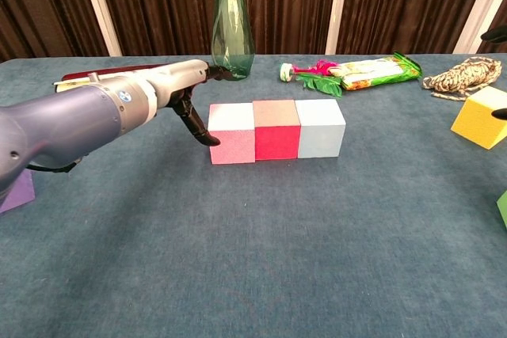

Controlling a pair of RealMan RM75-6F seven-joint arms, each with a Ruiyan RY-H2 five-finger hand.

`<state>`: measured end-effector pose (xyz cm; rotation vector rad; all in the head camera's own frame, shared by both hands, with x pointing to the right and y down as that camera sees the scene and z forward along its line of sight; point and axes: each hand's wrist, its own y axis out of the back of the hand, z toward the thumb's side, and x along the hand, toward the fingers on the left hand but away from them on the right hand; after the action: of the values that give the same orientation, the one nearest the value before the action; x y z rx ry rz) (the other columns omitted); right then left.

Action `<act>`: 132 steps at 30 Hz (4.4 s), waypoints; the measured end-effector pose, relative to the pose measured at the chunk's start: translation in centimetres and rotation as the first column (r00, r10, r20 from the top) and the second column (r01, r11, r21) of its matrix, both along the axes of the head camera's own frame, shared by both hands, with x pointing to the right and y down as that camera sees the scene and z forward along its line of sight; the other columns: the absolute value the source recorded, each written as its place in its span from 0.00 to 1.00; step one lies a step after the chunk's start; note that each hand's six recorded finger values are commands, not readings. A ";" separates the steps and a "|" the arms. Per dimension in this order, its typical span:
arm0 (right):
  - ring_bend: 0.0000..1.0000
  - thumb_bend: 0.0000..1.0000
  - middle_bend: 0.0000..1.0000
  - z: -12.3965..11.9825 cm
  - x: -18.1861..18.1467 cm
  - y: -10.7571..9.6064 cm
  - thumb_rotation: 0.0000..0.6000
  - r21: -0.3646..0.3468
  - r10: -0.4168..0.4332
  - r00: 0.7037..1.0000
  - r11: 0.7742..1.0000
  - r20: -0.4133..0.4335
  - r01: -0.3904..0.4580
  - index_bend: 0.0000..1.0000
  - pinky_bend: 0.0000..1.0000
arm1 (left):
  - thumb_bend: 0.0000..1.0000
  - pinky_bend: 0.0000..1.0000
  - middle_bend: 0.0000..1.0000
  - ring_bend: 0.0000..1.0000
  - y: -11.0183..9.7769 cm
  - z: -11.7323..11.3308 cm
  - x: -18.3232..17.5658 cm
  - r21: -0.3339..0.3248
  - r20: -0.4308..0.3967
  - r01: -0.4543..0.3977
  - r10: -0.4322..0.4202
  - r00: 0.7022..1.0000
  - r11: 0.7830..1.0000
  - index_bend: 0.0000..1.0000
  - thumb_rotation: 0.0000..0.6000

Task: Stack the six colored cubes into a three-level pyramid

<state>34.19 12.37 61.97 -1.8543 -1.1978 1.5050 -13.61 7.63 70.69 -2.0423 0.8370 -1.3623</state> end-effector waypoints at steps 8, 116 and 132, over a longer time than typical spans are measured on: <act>0.00 0.26 0.00 -0.2 0.0 -0.1 1.00 0.001 0.007 1.000 1.000 0.010 -0.007 0.00 0.00 | 0.25 0.00 0.00 0.00 -0.4 0.9 1.0 0.002 0.011 -0.004 0.004 1.000 1.000 0.00 1.00; 0.00 0.26 0.00 0.3 -0.6 0.2 1.00 -0.024 0.001 1.000 1.000 0.029 0.000 0.00 0.00 | 0.13 0.00 0.00 0.00 -1.6 2.1 0.9 0.011 0.057 0.002 -0.003 0.998 1.000 0.00 1.00; 0.00 0.26 0.00 -0.1 -1.1 0.1 1.00 -0.015 -0.005 0.999 1.000 0.043 0.006 0.00 0.00 | 0.16 0.00 0.00 0.00 -2.4 -0.2 0.8 0.024 0.014 0.016 -0.016 1.000 1.000 0.00 1.00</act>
<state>33.10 12.49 61.89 -1.9074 -1.2033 1.4821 -12.82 5.24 70.52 -2.0098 0.8614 -1.3673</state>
